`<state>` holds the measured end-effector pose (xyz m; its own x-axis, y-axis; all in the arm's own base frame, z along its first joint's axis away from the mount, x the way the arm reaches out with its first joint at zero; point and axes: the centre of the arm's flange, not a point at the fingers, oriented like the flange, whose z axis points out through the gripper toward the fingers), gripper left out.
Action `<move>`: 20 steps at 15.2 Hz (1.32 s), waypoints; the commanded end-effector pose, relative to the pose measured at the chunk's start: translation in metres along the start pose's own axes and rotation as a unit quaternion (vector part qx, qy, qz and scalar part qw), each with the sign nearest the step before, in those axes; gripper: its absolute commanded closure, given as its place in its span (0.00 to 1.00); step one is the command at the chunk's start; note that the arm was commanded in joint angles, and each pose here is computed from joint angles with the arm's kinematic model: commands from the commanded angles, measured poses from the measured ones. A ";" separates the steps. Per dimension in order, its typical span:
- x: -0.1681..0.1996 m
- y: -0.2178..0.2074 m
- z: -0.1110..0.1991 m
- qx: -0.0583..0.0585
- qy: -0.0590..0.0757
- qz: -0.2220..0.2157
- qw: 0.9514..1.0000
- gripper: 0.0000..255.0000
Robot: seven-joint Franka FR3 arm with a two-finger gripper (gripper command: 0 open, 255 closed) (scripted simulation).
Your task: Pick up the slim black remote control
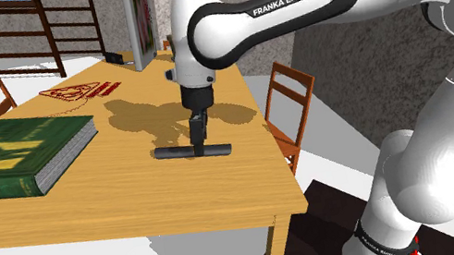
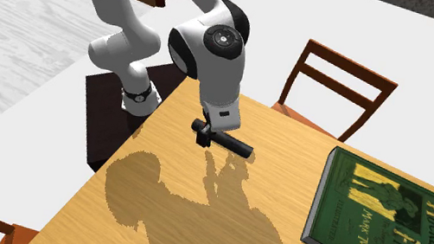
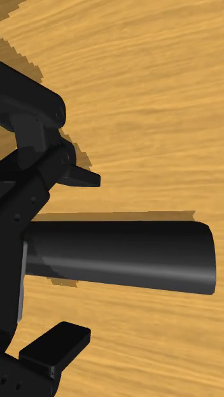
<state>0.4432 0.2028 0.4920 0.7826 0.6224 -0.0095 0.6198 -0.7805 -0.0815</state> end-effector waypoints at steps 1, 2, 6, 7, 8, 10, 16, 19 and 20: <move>0.000 0.000 0.004 0.000 0.000 0.000 1.000 0.00; 0.000 0.000 0.004 0.000 0.000 0.000 1.000 1.00; 0.000 0.000 0.004 0.000 0.000 0.000 1.000 1.00; 0.001 0.000 0.004 0.000 0.000 0.000 1.000 1.00; 0.000 -0.001 0.004 0.000 0.000 0.000 1.000 1.00; 0.000 0.000 0.004 0.000 0.000 0.000 1.000 1.00; 0.000 -0.002 -0.023 0.000 0.000 0.000 1.000 1.00; 0.000 -0.004 -0.038 0.000 0.000 0.000 1.000 1.00; 0.000 -0.004 -0.044 0.000 0.000 0.000 1.000 1.00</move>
<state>0.4431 0.2024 0.5301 0.7826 0.6225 -0.0085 0.6199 -0.7805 -0.0812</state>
